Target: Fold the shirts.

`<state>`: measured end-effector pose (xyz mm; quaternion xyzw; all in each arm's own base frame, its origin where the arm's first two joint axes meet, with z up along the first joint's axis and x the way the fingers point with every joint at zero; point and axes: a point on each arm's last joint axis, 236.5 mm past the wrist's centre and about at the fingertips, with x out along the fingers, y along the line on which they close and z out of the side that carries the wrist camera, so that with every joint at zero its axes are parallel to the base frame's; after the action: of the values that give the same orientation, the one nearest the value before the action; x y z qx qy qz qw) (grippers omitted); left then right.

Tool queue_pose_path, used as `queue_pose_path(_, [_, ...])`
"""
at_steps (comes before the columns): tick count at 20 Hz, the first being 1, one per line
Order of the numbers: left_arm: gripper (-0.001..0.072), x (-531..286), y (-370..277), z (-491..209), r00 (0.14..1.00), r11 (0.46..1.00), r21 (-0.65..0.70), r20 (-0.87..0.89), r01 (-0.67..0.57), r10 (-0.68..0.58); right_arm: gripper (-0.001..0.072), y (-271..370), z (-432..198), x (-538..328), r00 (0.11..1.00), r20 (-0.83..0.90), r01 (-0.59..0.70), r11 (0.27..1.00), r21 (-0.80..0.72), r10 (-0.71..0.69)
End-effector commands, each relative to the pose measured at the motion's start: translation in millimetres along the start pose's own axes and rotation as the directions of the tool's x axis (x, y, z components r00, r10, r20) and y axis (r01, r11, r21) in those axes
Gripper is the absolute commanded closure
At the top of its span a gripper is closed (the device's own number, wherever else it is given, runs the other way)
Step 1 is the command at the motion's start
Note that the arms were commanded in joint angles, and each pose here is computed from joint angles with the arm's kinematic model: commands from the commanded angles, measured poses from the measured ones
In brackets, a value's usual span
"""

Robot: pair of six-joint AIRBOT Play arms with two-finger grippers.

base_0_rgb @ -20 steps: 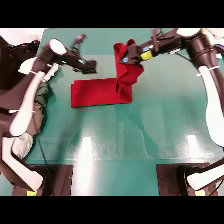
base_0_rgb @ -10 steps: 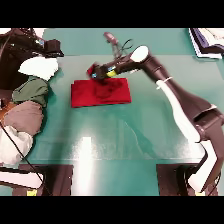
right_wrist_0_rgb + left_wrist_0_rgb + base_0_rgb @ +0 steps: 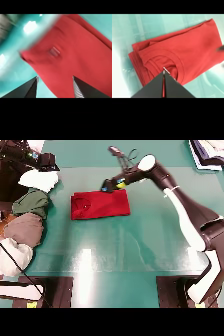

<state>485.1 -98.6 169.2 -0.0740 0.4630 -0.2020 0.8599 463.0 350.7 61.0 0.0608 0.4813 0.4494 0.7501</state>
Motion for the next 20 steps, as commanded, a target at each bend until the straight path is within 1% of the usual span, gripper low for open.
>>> queue_pose_path(1, [0.0682, -0.7, 0.1, -2.0, 1.000, 1.000, 0.005, -0.008, 0.000, 0.000, 0.0201, -74.5, -50.2, -42.7, 0.989, -0.142, 0.074, 0.973, 0.218, -0.043])
queue_pose_path(2, [0.0682, -0.4, -0.2, -2.2, 1.000, 1.000, 0.005, -0.010, 0.001, -0.001, 0.0159, -88.6, -56.8, -48.0, 0.992, -0.124, 0.048, 0.955, 0.291, -0.012])
queue_pose_path(3, [0.0682, 0.6, 0.1, -2.7, 1.000, 1.000, 0.005, -0.012, 0.002, -0.002, 0.0056, -99.0, -63.8, -50.1, 0.995, -0.098, 0.011, 0.930, 0.368, 0.027])
queue_pose_path(4, [0.0682, 1.5, 0.5, -3.2, 1.000, 1.000, 0.004, -0.015, 0.002, -0.002, 0.0047, -110.8, -70.4, -51.7, 0.996, -0.072, -0.012, 0.902, 0.432, 0.047])
queue_pose_path(6, [0.0682, 2.1, 0.3, -3.0, 1.000, 1.000, 0.003, -0.015, 0.004, -0.004, 0.0043, -132.5, -88.3, -48.4, 0.997, -0.051, -0.016, 0.853, 0.522, 0.050])
queue_pose_path(9, [0.0682, 2.3, -1.1, -2.5, 1.000, 1.000, 0.001, -0.013, 0.010, -0.010, 0.0044, -147.6, -111.8, -30.5, 0.998, -0.059, 0.014, 0.814, 0.581, 0.026])
queue_pose_path(11, [0.0682, 2.4, -4.1, -1.6, 1.000, 1.000, -0.002, -0.009, 0.023, -0.023, 0.0047, -145.2, -111.9, -16.0, 0.999, -0.043, 0.006, 0.810, 0.587, 0.023])
queue_pose_path(13, [0.0682, 2.3, -5.2, -0.3, 1.000, 1.000, -0.003, -0.003, 0.027, -0.027, 0.0067, -133.5, -102.2, 1.5, 0.997, -0.001, -0.059, 0.801, 0.596, 0.075])
queue_pose_path(16, [0.0682, 2.1, -8.7, -0.4, 0.999, 0.999, -0.006, -0.004, 0.042, -0.042, 0.0071, -118.2, -93.1, 30.9, 0.989, -0.004, -0.115, 0.799, 0.590, 0.145])
queue_pose_path(17, [0.0682, 2.1, -9.8, -1.3, 0.999, 0.999, -0.006, -0.008, 0.047, -0.047, 0.0129, -110.8, -88.0, 40.3, 0.986, -0.005, -0.132, 0.806, 0.577, 0.165])
queue_pose_path(18, [0.0682, 2.1, -10.2, -2.3, 0.999, 0.999, -0.007, -0.012, 0.048, -0.048, 0.0146, -105.0, -81.5, 47.2, 0.985, -0.002, -0.141, 0.816, 0.560, 0.172])
queue_pose_path(19, [0.0682, 2.0, -10.6, -2.8, 0.999, 0.999, -0.007, -0.014, 0.050, -0.050, 0.0195, -99.0, -74.5, 53.8, 0.985, 0.000, -0.148, 0.830, 0.538, 0.175])
queue_pose_path(20, [0.0682, 2.0, -10.7, -3.0, 0.999, 0.999, -0.007, -0.015, 0.050, -0.050, 0.0271, -92.7, -68.3, 59.3, 0.984, 0.003, -0.154, 0.842, 0.517, 0.178])
